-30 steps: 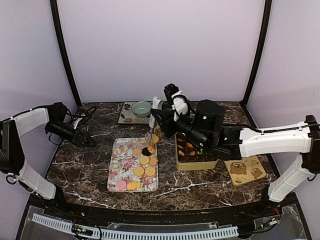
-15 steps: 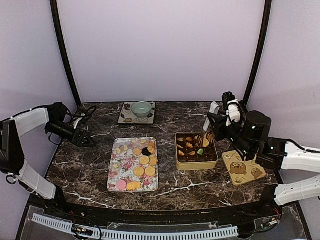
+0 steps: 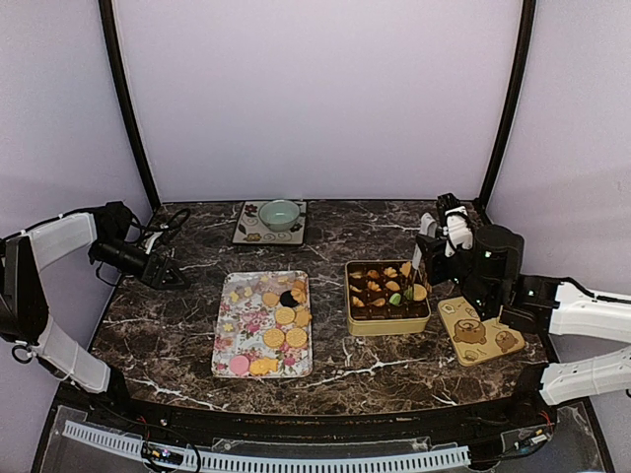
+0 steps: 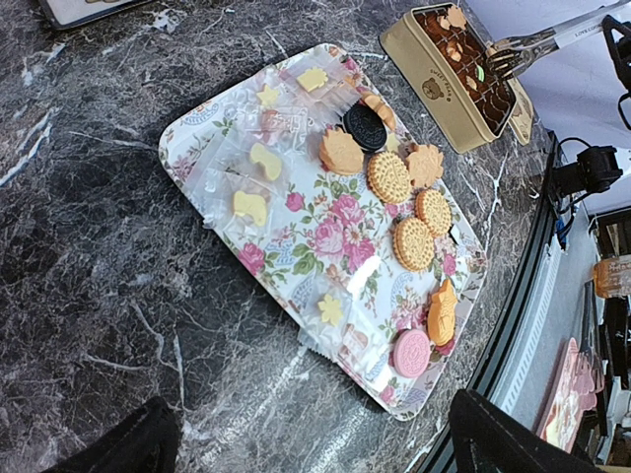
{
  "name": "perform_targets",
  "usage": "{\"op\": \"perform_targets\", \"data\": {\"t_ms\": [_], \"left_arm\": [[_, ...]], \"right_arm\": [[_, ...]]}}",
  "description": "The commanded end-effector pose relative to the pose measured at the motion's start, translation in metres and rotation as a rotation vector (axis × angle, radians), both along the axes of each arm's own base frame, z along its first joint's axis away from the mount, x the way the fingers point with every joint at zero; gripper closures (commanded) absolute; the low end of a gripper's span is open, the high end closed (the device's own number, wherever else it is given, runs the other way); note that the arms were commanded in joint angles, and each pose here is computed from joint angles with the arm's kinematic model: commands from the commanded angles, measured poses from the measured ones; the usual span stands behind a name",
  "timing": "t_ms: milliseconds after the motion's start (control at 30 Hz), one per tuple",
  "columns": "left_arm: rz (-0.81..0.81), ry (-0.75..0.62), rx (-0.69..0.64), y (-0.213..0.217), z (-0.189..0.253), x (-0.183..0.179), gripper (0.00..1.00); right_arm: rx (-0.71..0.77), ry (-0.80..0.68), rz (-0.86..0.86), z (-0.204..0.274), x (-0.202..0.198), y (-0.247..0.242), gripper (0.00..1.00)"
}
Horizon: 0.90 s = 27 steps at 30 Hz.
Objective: Pack the cookies
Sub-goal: Place the fake cookies in the packing box.
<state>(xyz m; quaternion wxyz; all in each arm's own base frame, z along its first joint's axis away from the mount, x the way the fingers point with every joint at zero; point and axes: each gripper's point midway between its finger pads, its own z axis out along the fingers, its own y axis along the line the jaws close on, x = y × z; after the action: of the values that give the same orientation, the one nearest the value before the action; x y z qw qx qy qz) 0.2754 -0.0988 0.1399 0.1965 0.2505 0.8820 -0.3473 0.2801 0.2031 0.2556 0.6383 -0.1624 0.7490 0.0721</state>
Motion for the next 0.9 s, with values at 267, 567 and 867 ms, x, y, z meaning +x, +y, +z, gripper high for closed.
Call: {"op": "perform_targets", "data": {"t_ms": [267, 567, 867], "left_arm": [[-0.012, -0.008, -0.003, -0.001, 0.005, -0.002, 0.01], [-0.01, -0.008, -0.007, -0.002, 0.005, -0.001, 0.01], [-0.008, -0.008, -0.011, -0.002, 0.006, -0.002, 0.01]], "right_arm": [[0.087, -0.032, 0.011, 0.012, 0.004, 0.004, 0.66], [0.092, -0.038, 0.013, 0.02, 0.002, 0.002, 0.62], [0.118, -0.038, 0.047, 0.028, -0.003, 0.004, 0.64]]}}
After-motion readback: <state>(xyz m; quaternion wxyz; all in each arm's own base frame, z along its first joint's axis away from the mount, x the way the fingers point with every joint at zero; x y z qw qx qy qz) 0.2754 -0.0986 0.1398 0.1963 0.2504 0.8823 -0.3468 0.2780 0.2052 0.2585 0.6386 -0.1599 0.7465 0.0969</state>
